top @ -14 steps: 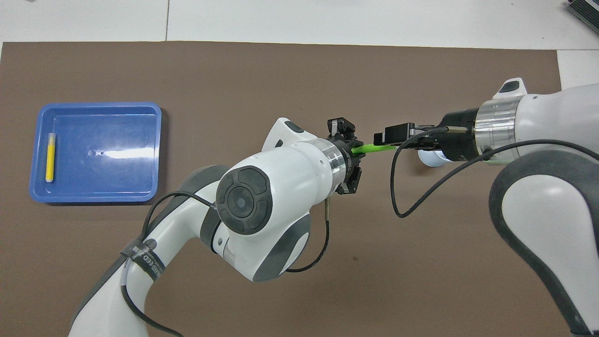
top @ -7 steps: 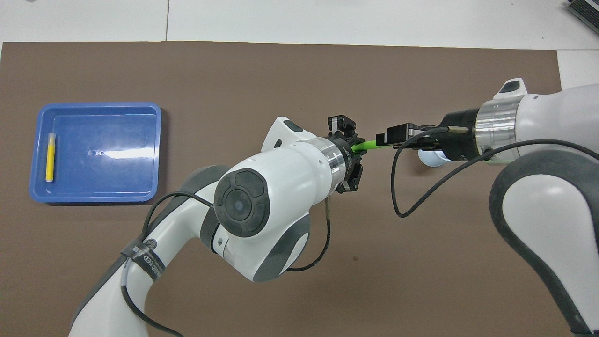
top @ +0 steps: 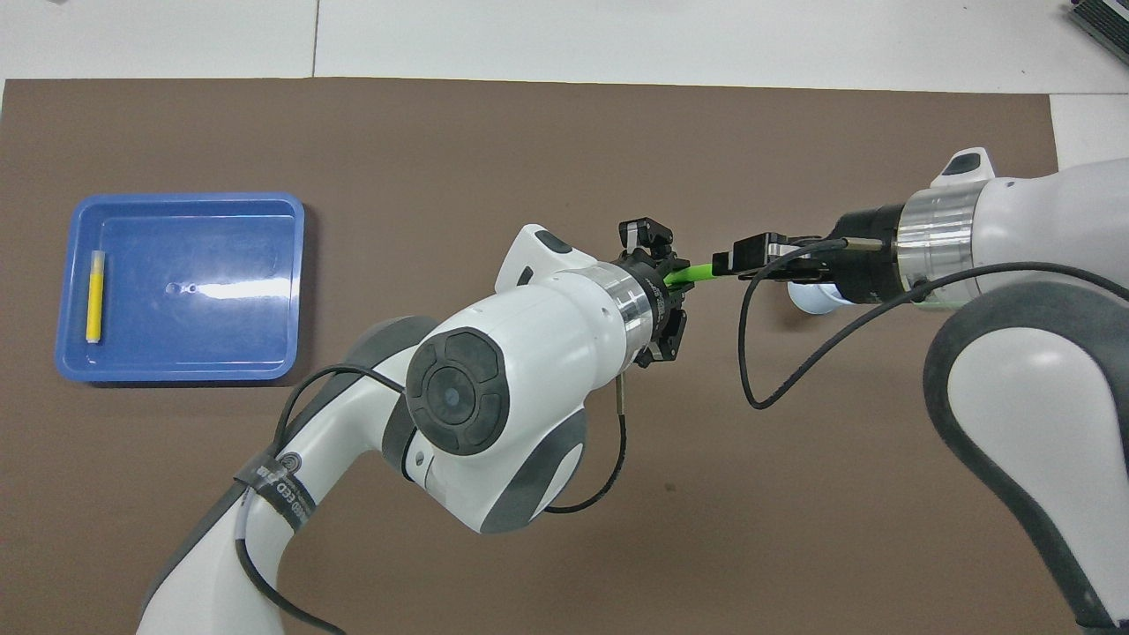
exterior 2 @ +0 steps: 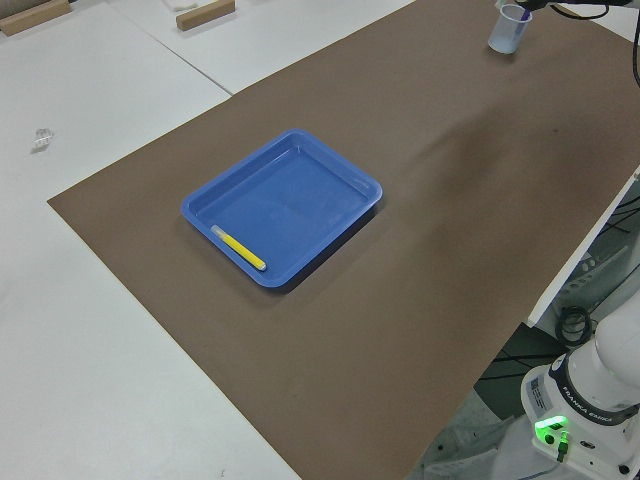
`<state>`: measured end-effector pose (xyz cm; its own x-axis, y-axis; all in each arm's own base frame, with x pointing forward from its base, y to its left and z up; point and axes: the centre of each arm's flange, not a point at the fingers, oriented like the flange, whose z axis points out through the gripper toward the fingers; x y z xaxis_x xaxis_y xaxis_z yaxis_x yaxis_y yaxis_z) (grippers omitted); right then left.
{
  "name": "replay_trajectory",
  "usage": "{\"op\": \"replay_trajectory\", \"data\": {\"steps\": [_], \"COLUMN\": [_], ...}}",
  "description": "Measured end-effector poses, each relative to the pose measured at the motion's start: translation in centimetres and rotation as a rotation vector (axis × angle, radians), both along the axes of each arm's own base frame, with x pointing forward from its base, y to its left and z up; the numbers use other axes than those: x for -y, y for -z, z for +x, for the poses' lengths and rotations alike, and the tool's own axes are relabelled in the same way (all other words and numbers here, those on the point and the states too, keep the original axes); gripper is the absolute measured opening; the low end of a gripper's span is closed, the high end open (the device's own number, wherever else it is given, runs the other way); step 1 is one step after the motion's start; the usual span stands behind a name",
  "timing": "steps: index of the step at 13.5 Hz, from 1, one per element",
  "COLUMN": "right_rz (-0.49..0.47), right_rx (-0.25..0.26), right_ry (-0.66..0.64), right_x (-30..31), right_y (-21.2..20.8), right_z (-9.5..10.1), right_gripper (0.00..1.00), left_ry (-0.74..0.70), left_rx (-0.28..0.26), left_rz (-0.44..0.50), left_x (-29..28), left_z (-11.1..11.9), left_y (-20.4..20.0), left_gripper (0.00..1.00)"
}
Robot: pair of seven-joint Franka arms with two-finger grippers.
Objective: Transfer and insert pens with both arms
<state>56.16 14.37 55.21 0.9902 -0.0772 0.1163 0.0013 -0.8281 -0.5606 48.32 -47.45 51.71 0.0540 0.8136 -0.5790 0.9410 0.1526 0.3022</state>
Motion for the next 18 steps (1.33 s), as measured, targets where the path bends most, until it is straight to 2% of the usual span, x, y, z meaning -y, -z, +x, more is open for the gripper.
{"op": "replay_trajectory", "data": {"steps": [3,6,17,18], "right_rz": [0.000,0.004,0.007,0.006], "right_rx": [-0.001,-0.003,-0.003,-0.008], "right_ry": [0.002,0.003,0.002,-0.002], "right_x": [0.14,0.13,0.05,0.03], "right_y": [0.04,0.01,-0.06,-0.01], "right_z": [0.03,0.00,-0.04,-0.09], "right_gripper": [0.35,0.23,0.21,0.21], "left_ry": [0.000,-0.003,-0.005,-0.006], "left_rx": [0.004,0.004,0.005,0.005], "left_rz": [-0.004,-0.007,-0.009,-0.008], "left_x": [0.12,0.11,0.13,0.09], "left_z": [-0.11,-0.10,-0.12,-0.08], "left_y": [-0.04,0.01,0.09,0.07], "left_gripper": [0.20,0.20,0.21,0.26]}}
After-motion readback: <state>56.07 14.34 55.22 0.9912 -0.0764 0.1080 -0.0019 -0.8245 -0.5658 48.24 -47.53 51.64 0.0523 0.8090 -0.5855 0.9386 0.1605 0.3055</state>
